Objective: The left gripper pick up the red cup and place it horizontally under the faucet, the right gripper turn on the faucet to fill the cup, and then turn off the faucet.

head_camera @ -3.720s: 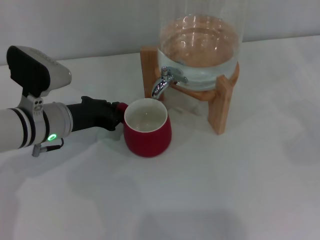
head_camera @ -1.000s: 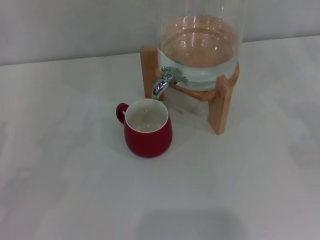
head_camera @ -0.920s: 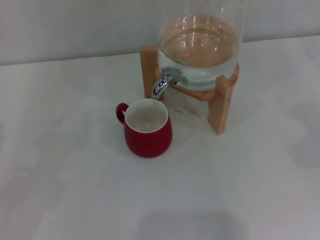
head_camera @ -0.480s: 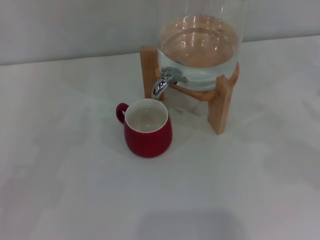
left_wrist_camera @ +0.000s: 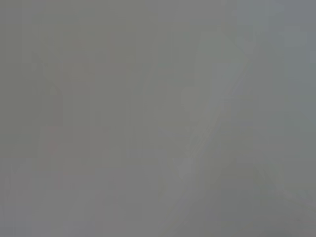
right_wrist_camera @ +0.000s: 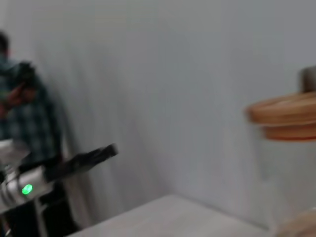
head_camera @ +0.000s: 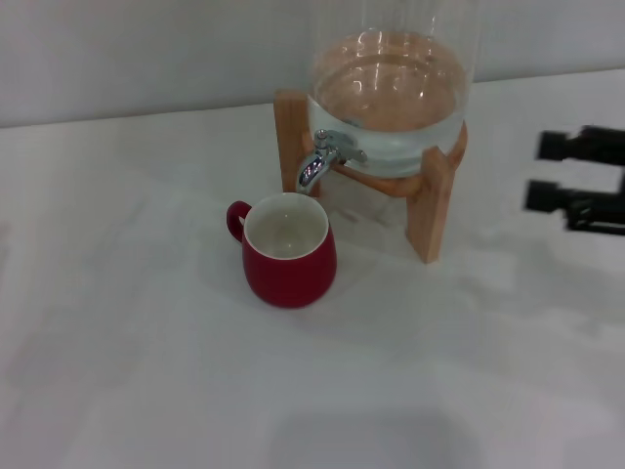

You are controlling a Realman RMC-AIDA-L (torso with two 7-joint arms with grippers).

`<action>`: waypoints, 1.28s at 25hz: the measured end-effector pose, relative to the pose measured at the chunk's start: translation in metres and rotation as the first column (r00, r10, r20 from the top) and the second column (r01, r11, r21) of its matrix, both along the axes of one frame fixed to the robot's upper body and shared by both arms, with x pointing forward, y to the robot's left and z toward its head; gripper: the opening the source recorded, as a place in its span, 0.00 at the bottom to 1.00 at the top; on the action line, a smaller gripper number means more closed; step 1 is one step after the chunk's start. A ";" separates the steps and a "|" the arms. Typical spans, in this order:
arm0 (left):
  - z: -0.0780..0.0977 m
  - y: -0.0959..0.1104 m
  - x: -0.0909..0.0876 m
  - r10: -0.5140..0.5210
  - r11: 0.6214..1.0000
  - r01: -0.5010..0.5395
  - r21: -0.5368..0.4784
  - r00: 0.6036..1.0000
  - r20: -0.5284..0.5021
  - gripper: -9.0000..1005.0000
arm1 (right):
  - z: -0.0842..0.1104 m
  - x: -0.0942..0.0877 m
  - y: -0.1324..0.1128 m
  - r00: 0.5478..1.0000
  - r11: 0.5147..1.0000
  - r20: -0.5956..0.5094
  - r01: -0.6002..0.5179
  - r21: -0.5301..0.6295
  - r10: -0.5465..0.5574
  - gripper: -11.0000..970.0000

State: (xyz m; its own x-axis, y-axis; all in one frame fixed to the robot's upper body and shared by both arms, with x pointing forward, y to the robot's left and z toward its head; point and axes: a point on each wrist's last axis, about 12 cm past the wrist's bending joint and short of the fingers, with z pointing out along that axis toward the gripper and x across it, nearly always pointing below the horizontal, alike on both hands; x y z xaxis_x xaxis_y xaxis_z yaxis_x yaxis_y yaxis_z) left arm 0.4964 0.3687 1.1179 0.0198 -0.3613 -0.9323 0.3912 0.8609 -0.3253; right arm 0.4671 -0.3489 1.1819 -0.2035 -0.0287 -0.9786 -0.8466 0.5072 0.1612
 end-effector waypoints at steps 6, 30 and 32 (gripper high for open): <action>0.007 -0.004 0.000 -0.031 0.997 0.031 0.072 0.999 0.008 0.50 | 0.005 0.018 0.041 0.998 0.993 -0.013 -0.055 -0.103 0.054 0.75; 0.009 -0.004 0.000 -0.040 0.996 0.039 0.086 0.999 0.008 0.52 | -0.009 0.053 0.117 0.994 0.953 0.006 0.108 -0.283 -0.111 0.75; 0.009 -0.005 0.000 -0.042 0.996 0.041 0.085 0.999 0.008 0.52 | -0.009 0.054 0.117 0.993 0.953 0.008 0.115 -0.282 -0.117 0.75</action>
